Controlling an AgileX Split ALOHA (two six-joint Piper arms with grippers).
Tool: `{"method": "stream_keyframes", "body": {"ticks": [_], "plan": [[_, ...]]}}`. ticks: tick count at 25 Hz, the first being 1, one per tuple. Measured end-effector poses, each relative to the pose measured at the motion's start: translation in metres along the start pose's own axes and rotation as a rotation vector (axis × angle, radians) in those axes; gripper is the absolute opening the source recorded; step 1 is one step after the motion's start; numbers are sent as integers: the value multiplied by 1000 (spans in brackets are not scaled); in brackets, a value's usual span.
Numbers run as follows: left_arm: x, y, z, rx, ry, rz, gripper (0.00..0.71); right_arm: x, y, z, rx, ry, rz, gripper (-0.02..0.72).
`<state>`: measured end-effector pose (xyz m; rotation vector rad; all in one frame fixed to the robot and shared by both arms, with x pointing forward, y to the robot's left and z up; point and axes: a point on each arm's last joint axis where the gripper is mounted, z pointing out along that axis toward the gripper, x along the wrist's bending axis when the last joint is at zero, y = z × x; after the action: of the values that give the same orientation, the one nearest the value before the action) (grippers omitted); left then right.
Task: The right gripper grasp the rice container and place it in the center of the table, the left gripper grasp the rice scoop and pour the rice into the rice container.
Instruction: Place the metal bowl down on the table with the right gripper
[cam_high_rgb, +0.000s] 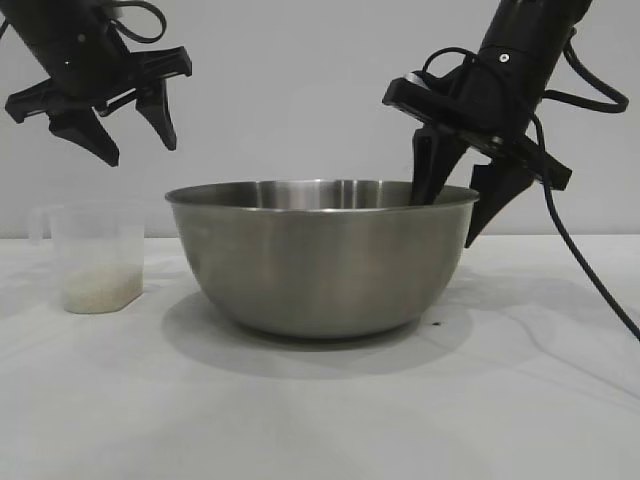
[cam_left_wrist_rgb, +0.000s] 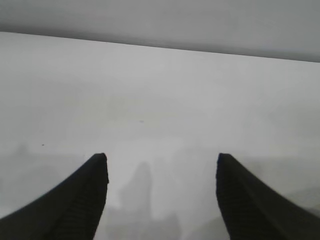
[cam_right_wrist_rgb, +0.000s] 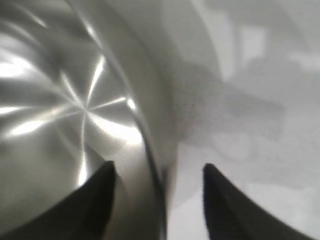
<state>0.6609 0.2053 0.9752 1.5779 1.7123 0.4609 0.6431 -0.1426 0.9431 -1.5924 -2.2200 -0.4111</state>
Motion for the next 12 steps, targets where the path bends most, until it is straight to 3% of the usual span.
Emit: {"method": "stream_keyframes", "body": {"ticks": [3,7,8,12], "plan": [[0,0,0,2,0,0,458,4,8,-11,-36,-17,-31,568],[0,-1,0,6,0,0,458,9,13,-36,-95,-103,-74,563],[0,-1,0,6,0,0,458,10,11,-42,-103,-126,-83,605],[0,-1,0,6,0,0,458,12,4,-73,-145,-240,-127,589]]}}
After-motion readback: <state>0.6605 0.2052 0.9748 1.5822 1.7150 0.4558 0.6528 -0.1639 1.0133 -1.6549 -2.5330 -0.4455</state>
